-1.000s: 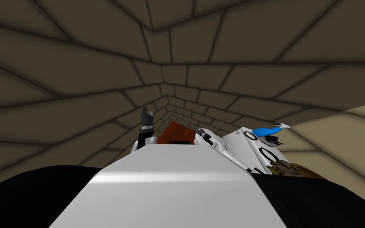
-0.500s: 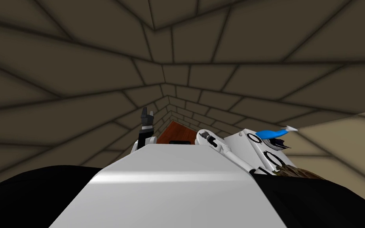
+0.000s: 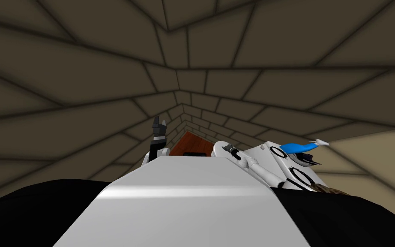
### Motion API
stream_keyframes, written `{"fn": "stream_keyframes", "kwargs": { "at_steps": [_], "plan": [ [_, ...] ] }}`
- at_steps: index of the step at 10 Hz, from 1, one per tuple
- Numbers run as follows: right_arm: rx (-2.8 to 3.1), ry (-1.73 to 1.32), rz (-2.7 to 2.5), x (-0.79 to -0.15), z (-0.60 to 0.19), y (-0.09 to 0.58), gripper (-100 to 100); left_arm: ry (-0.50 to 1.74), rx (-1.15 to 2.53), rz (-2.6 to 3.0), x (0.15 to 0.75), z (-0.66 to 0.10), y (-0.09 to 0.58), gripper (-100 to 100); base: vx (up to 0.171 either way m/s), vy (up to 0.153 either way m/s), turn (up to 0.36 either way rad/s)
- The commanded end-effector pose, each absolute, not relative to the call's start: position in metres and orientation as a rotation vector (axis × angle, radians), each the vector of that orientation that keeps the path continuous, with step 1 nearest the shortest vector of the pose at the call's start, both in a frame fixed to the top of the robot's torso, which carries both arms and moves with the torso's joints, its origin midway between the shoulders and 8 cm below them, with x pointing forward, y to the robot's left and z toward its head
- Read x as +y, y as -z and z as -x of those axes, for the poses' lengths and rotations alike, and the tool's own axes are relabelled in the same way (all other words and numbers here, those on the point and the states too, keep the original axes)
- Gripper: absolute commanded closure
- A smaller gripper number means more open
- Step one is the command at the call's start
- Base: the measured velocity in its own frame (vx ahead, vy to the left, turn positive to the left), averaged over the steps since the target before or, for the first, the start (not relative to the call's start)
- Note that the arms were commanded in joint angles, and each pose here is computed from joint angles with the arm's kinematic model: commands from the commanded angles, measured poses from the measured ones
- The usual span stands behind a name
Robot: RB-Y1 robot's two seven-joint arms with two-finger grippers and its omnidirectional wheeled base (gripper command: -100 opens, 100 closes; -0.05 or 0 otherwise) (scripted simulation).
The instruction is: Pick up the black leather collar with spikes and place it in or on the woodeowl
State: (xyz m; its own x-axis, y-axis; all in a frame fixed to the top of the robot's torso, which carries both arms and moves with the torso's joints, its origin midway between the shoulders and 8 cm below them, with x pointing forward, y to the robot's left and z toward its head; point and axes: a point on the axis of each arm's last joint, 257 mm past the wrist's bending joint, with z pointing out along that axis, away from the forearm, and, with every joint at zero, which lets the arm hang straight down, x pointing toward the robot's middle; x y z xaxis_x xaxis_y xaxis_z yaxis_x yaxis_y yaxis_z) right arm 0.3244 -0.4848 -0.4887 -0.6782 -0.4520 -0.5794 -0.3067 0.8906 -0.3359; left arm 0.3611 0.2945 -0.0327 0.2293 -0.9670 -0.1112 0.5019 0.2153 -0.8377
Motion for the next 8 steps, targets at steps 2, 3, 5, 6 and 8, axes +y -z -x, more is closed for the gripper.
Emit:
{"fn": "stream_keyframes", "kwargs": {
  "at_steps": [2,3,5,6,8],
  "plan": [
    [2.450,0.495,0.605,-0.567,-0.291,0.488,-100,1.161,0.747,0.770,0.295,-0.361,0.033,0,0.031,-0.004,0.030],
    [2.458,0.528,0.609,-0.582,-0.286,0.484,-100,1.161,0.747,0.770,0.295,-0.361,0.033,0,0.030,-0.018,0.000],
    [2.489,0.640,0.634,-0.624,-0.271,0.474,-100,1.161,0.747,0.770,0.295,-0.361,0.033,0,0.017,-0.014,0.010],
    [2.507,0.738,0.660,-0.660,-0.259,0.460,-100,1.161,0.747,0.770,0.295,-0.361,0.033,0,0.030,-0.044,0.009],
    [2.530,0.864,0.678,-0.705,-0.242,0.440,-100,1.161,0.747,0.770,0.295,-0.361,0.033,0,0.015,-0.046,0.007]
  ]
}}
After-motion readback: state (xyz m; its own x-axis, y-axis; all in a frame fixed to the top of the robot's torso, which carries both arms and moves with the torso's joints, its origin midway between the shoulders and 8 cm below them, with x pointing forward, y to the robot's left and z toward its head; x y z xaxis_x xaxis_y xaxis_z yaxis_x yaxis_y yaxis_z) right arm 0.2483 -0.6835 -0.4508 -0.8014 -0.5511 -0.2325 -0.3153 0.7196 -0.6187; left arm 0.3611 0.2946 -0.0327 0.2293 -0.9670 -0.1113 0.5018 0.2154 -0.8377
